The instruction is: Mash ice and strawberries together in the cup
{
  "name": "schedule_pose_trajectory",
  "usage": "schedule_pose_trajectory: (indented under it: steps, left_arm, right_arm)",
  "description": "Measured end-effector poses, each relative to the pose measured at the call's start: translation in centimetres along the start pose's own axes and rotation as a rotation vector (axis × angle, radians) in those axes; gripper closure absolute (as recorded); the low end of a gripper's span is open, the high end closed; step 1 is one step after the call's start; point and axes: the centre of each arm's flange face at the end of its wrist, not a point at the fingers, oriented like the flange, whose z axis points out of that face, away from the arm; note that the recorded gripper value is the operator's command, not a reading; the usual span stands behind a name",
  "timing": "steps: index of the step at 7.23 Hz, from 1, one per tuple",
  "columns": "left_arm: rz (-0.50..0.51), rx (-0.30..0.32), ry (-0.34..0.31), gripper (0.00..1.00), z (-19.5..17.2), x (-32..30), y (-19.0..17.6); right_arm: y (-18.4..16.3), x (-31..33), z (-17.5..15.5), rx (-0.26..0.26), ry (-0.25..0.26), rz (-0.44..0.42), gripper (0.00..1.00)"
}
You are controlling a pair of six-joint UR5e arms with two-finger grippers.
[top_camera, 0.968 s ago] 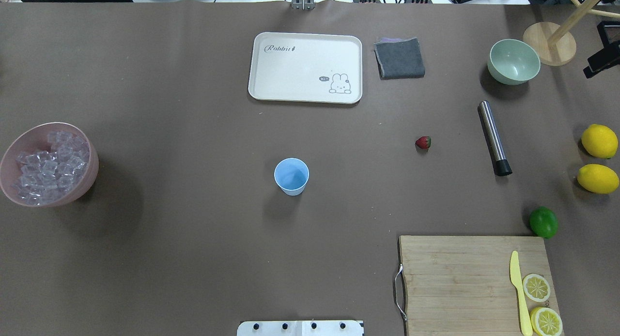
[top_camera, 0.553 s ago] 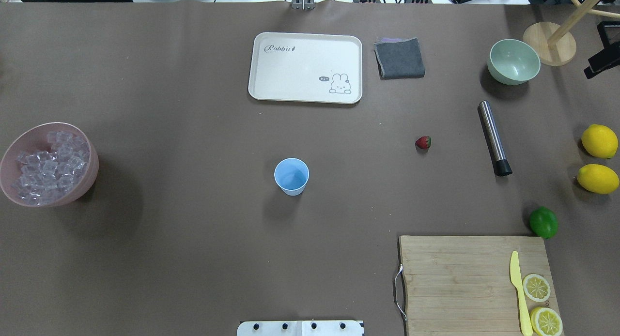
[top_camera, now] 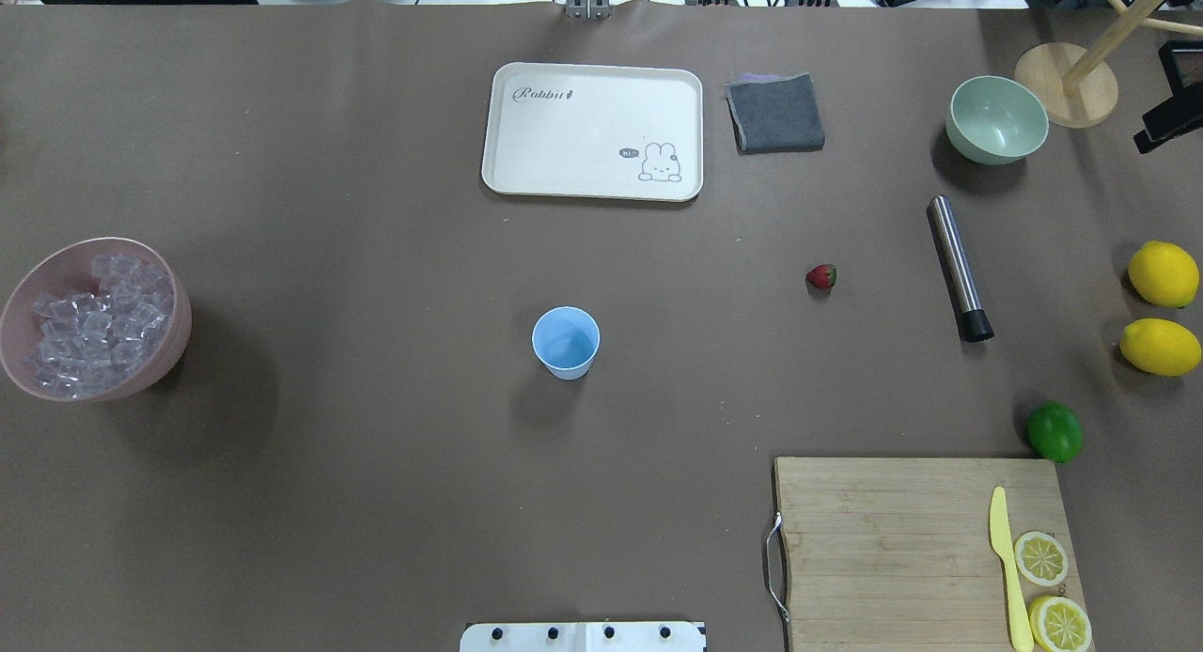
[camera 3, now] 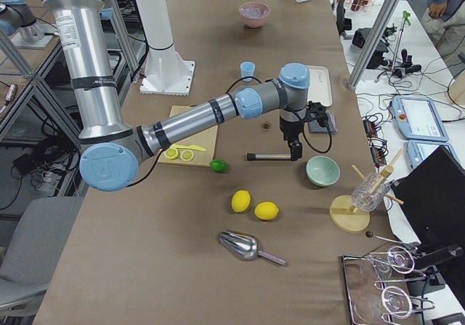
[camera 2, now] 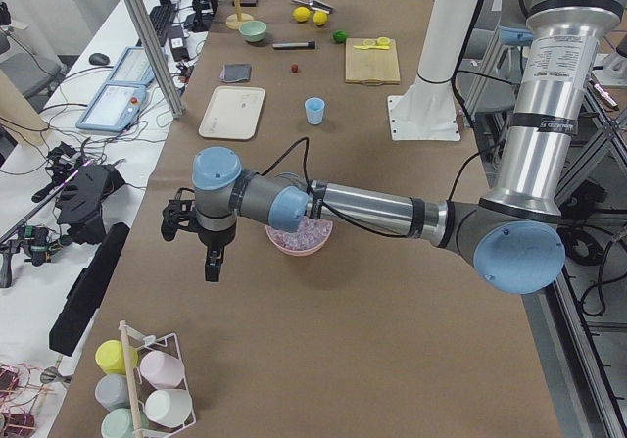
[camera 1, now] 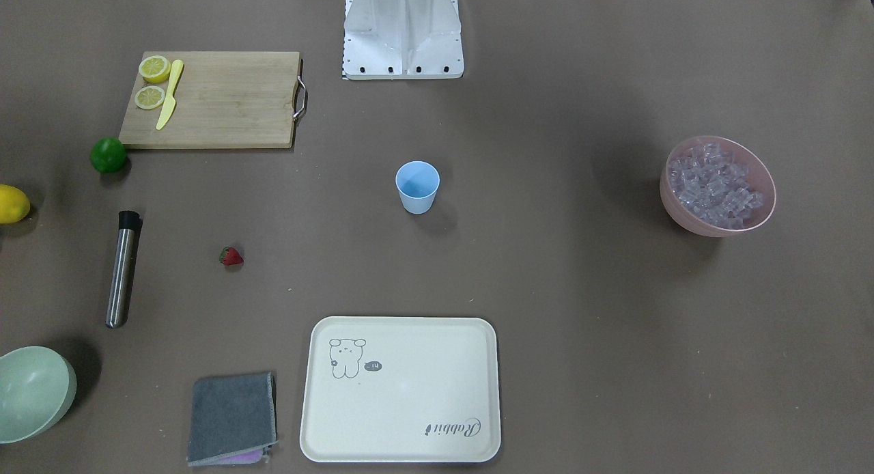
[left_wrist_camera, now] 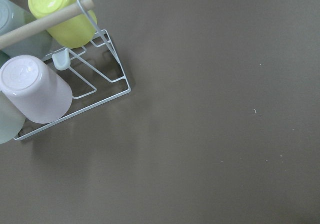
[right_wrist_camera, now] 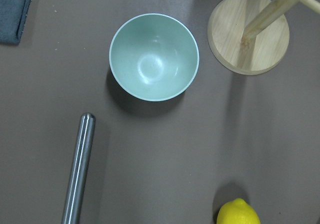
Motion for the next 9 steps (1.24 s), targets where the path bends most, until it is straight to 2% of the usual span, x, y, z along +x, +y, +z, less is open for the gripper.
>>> schedule_pose_trajectory:
  steps: [3, 6, 8, 9]
  left_arm:
    - [0.069, 0.022, 0.022, 0.02, -0.9, 3.5, -0.5]
    - [0.134, 0.004, 0.040, 0.02, 0.3, 7.6, -0.7]
    - [0.126, -0.012, 0.035, 0.02, 0.9, 6.6, 0.7]
    - [0.124, -0.015, 0.033, 0.02, 0.8, 5.7, 2.8]
  right_arm:
    - [-0.4, -0.7, -0.8, 0.017, -0.004, -0.011, 0.00]
    - [-0.1, -1.3, -1.6, 0.029, -0.017, -0.021, 0.00]
    - [0.1, -1.3, -1.5, 0.027, -0.020, -0.019, 0.00]
    - [0.1, -1.3, -1.6, 0.027, -0.021, -0.019, 0.00]
